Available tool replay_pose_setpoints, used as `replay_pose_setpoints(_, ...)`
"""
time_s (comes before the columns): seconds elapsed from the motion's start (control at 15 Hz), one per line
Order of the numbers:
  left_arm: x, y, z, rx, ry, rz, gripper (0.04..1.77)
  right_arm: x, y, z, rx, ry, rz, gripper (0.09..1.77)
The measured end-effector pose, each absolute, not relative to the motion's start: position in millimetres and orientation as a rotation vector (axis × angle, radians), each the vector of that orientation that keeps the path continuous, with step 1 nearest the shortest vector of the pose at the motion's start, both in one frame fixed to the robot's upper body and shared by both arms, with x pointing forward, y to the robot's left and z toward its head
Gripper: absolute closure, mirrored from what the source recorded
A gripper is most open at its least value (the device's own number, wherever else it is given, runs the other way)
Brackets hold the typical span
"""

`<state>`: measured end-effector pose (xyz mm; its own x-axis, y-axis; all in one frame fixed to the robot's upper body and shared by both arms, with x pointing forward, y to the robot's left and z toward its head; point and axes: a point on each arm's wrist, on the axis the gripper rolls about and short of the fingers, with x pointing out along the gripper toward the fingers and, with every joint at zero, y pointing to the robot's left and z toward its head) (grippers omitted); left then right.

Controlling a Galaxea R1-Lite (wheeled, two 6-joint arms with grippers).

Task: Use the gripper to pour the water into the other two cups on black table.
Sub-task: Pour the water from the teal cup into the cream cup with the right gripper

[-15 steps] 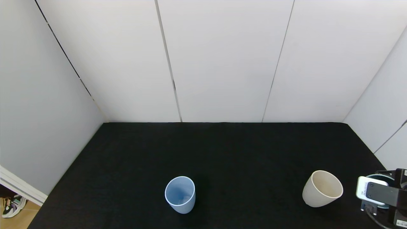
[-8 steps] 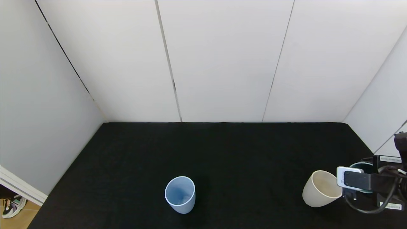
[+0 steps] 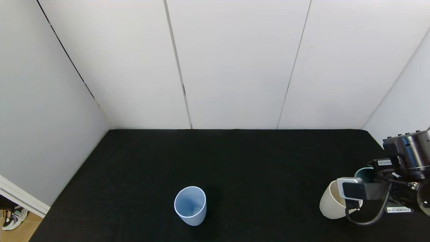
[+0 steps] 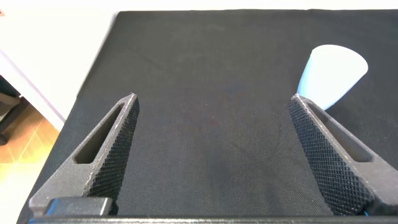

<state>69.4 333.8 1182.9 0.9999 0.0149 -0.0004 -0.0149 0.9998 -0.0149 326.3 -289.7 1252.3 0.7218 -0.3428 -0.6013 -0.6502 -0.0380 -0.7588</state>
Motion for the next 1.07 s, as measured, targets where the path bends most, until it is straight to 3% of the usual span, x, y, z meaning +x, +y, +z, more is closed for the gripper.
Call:
replay_pose_setpoints(0.6, 69, 334, 1183, -0.015, 0.000, 0.015, 0.09, 331, -269, 1253, -1.772, 0.792, 0.316, 0.62)
replay_pose_setpoints(1.07, 69, 334, 1183, -0.015, -0.001, 0.015, 0.09, 329, -273, 1253, -1.746, 0.789, 0.318, 0.62)
